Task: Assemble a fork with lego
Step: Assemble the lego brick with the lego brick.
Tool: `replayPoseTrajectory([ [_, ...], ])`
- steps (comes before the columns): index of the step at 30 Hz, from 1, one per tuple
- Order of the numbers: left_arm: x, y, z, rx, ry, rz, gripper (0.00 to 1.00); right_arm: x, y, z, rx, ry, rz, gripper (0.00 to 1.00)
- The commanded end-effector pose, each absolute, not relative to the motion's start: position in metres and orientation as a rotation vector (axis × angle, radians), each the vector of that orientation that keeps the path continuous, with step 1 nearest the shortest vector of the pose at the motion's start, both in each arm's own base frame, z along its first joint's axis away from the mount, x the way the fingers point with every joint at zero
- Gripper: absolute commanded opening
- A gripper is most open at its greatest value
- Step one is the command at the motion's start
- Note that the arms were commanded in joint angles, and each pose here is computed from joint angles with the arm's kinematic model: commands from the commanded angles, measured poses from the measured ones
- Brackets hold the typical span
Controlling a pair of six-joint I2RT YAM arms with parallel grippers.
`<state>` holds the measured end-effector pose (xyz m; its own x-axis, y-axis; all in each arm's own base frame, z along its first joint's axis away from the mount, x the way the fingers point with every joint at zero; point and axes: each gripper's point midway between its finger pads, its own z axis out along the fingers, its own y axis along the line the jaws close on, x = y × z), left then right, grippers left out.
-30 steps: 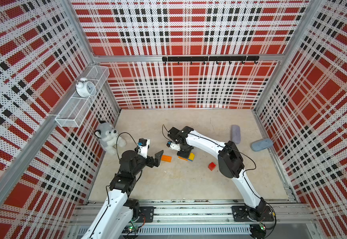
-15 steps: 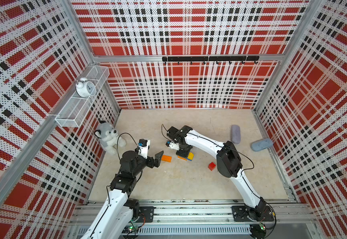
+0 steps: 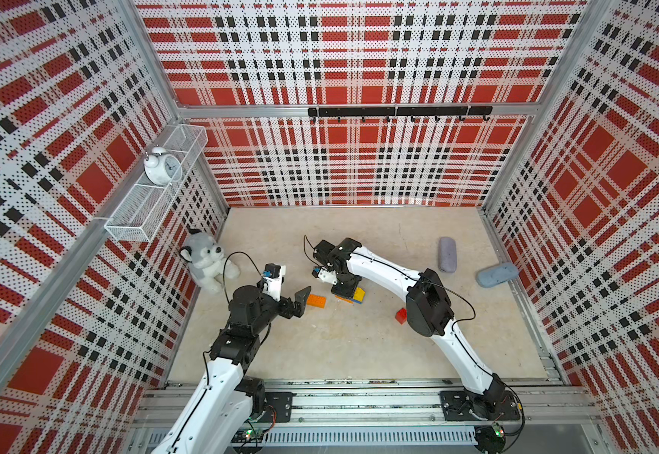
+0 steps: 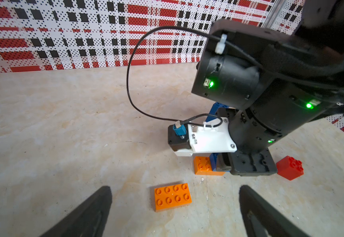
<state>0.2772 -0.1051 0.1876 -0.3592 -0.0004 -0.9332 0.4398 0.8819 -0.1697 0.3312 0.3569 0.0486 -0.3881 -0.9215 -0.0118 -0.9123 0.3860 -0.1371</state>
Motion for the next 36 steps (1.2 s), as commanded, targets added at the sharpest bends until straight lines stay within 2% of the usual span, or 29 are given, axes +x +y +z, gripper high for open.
replayPoseTrajectory([
  [1, 0.277, -0.109, 0.19, 0.349, 1.868, -0.482, 0.98, 0.32, 0.346, -0.024, -1.748, 2.668, -0.205, 0.27],
  [11, 0.277, -0.109, 0.19, 0.348, 1.87, -0.482, 0.98, 0.307, 0.327, -0.035, -1.777, 2.726, -0.233, 0.26],
  [16, 0.277, -0.108, 0.192, 0.351, 1.859, -0.476, 0.98, 0.317, 0.327, 0.006, -1.693, 2.682, -0.15, 0.26],
  [23, 0.279, -0.104, 0.198, 0.313, 1.841, -0.465, 0.98, 0.328, 0.291, 0.043, -1.632, 2.666, -0.235, 0.27],
  [36, 0.28, -0.103, 0.195, 0.304, 1.853, -0.461, 0.98, 0.321, 0.269, 0.008, -1.688, 2.722, -0.281, 0.28],
])
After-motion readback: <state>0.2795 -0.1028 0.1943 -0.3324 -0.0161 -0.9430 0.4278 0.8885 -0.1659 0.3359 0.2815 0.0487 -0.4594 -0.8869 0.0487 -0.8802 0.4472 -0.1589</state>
